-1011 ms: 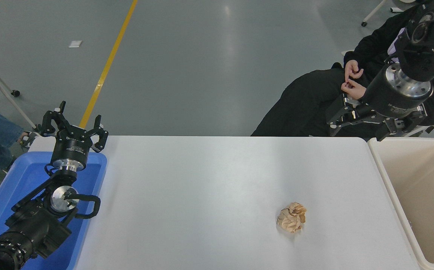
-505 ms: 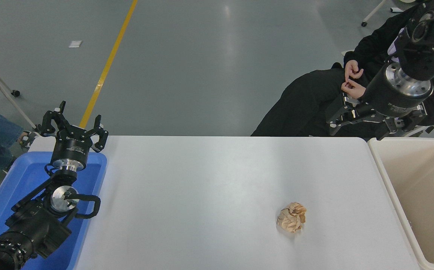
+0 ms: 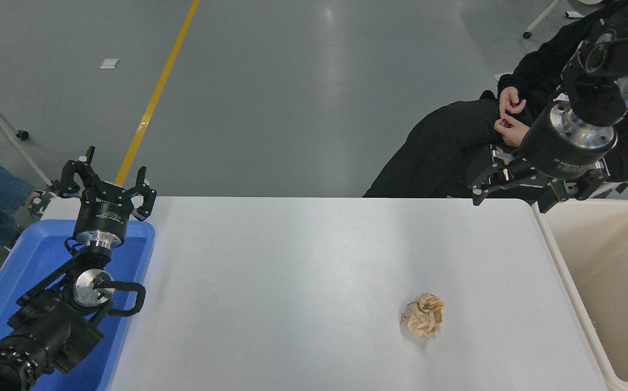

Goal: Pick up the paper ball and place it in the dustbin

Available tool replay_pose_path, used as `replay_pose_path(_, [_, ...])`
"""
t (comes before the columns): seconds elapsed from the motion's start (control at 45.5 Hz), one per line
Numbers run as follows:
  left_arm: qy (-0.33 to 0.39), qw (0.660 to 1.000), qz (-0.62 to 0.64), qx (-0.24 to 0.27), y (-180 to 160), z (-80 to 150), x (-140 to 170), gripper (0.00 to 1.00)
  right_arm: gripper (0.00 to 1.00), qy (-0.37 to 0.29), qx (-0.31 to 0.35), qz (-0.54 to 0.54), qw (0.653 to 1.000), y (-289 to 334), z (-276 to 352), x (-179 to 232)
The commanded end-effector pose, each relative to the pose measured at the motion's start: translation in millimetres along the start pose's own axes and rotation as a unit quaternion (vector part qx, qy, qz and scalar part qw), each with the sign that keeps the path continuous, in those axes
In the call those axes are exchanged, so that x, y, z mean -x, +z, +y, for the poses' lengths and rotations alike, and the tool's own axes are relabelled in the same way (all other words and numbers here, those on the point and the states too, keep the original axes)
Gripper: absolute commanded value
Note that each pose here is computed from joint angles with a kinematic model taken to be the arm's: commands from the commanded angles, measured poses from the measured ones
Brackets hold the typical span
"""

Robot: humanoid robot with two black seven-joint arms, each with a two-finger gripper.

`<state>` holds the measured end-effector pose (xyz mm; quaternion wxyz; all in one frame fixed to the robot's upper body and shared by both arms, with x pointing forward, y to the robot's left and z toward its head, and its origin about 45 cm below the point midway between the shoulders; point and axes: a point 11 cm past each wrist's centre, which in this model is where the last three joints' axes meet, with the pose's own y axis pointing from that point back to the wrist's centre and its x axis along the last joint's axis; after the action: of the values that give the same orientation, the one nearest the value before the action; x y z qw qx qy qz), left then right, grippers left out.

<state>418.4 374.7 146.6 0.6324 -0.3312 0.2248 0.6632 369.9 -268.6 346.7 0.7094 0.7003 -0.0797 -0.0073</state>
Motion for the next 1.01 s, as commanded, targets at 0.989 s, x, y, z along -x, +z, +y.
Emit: replay_pose_path(0.989, [0.001, 1.000, 0.000, 0.000, 0.1, 0.1, -0.4, 0.99, 0.98, 0.009, -0.034, 0.065, 0.997, -61.0, -250.1, 79.5])
